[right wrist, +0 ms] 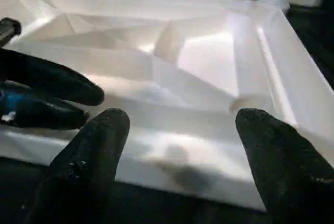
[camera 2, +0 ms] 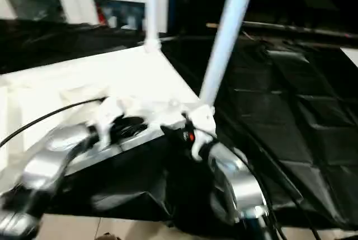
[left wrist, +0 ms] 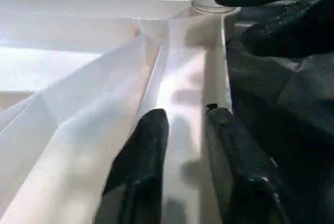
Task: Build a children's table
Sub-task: Rotate leg to tighten
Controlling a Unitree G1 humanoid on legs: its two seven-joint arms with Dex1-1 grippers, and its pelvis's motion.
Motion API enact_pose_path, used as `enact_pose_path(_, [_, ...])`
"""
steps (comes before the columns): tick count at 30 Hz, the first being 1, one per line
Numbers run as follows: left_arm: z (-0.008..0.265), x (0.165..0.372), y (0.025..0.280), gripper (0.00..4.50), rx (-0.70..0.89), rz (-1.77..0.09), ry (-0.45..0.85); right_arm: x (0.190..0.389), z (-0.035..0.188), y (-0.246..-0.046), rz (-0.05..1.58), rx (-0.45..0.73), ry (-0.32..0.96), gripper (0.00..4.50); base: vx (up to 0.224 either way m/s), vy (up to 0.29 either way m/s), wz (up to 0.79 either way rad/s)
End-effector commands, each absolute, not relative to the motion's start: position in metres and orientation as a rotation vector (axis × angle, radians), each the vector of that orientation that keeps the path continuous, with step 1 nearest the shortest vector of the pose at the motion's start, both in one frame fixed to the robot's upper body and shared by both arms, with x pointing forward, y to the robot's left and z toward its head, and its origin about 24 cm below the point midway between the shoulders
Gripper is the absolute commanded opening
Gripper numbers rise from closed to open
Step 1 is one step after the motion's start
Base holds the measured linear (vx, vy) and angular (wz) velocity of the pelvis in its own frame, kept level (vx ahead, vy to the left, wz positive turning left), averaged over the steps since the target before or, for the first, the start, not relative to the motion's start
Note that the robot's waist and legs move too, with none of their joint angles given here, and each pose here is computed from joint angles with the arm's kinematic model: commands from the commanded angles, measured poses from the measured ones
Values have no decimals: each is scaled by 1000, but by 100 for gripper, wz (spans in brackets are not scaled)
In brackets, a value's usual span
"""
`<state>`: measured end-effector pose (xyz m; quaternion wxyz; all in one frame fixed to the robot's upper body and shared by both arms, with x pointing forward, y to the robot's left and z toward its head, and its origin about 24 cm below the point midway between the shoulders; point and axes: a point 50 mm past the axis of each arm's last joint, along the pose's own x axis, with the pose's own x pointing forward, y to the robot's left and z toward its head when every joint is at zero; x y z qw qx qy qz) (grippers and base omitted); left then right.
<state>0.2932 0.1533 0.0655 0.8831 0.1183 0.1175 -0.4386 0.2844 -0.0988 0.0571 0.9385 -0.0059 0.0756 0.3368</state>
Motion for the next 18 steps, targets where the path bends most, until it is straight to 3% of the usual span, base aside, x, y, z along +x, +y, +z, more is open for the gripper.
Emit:
enact_pose_path(1, [73, 285, 152, 176, 224, -922, 242, 288, 56, -103, 682, -10, 174, 364, 0, 0, 0])
enact_pose_path(6, [81, 271, 152, 210, 192, -957, 259, 295, 58, -102, 680, -14, 169, 364, 0, 0, 0])
enact_pose_path(11, [105, 235, 154, 256, 26, -1122, 267, 326, 63, -109, 495, 16, 167, 364, 0, 0, 0])
enact_pose_path(15, [85, 217, 182, 292, 185, -1030, 452, 345, 66, -118, 405, 47, 171, 364, 0, 0, 0])
enact_pose_path(18, [77, 216, 194, 317, 243, -961, 506, 350, 68, -121, 388, 55, 169, 364, 0, 0, 0])
